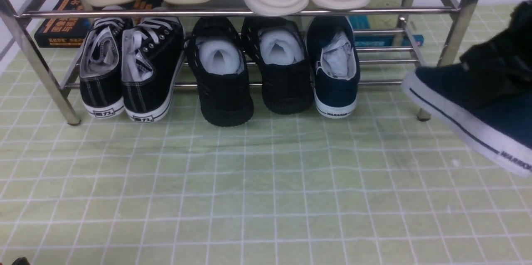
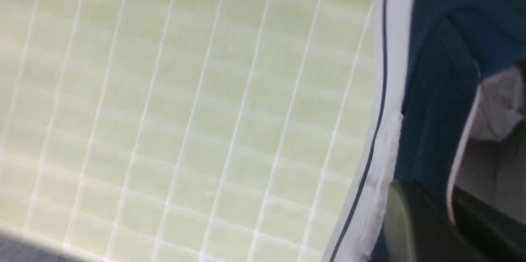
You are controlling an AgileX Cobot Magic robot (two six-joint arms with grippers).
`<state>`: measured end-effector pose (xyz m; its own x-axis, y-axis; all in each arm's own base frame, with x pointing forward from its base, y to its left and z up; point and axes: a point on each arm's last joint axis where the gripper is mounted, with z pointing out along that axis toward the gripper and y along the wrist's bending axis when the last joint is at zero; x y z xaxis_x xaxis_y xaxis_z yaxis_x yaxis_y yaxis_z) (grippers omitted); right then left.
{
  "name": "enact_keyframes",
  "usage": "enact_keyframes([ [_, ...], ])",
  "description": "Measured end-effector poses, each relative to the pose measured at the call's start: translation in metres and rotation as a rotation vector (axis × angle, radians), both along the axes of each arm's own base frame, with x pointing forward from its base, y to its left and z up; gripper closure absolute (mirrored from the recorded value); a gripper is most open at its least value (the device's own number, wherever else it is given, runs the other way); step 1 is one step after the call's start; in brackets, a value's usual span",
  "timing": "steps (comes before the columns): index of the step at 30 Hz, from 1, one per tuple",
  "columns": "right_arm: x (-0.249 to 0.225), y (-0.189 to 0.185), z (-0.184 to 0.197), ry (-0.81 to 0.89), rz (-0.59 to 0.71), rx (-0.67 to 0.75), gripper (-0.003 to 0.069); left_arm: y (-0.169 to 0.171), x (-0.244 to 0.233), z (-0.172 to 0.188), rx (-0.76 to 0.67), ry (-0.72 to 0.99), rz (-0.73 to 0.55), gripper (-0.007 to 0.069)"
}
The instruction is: Take the shoes off the shelf with your hand from the green coffee tablecloth.
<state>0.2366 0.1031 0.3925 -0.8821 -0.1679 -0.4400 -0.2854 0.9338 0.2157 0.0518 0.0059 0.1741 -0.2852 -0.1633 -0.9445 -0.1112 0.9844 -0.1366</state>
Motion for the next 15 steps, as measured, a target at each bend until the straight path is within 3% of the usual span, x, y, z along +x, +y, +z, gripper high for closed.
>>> enact_keyframes([
  [6, -0.033, 0.029, -0.019, 0.072, 0.103, -0.002, 0.0632, 0.0, 0.0, 0.0, 0.0, 0.0, 0.0, 0.0382],
  [10, -0.061, 0.078, -0.053, 0.144, 0.172, -0.017, 0.0632, 0.0, 0.0, 0.0, 0.0, 0.0, 0.0, 0.0382],
  [15, -0.06, 0.118, -0.076, 0.058, 0.116, -0.041, 0.0632, 0.0, 0.0, 0.0, 0.0, 0.0, 0.0, 0.0382],
])
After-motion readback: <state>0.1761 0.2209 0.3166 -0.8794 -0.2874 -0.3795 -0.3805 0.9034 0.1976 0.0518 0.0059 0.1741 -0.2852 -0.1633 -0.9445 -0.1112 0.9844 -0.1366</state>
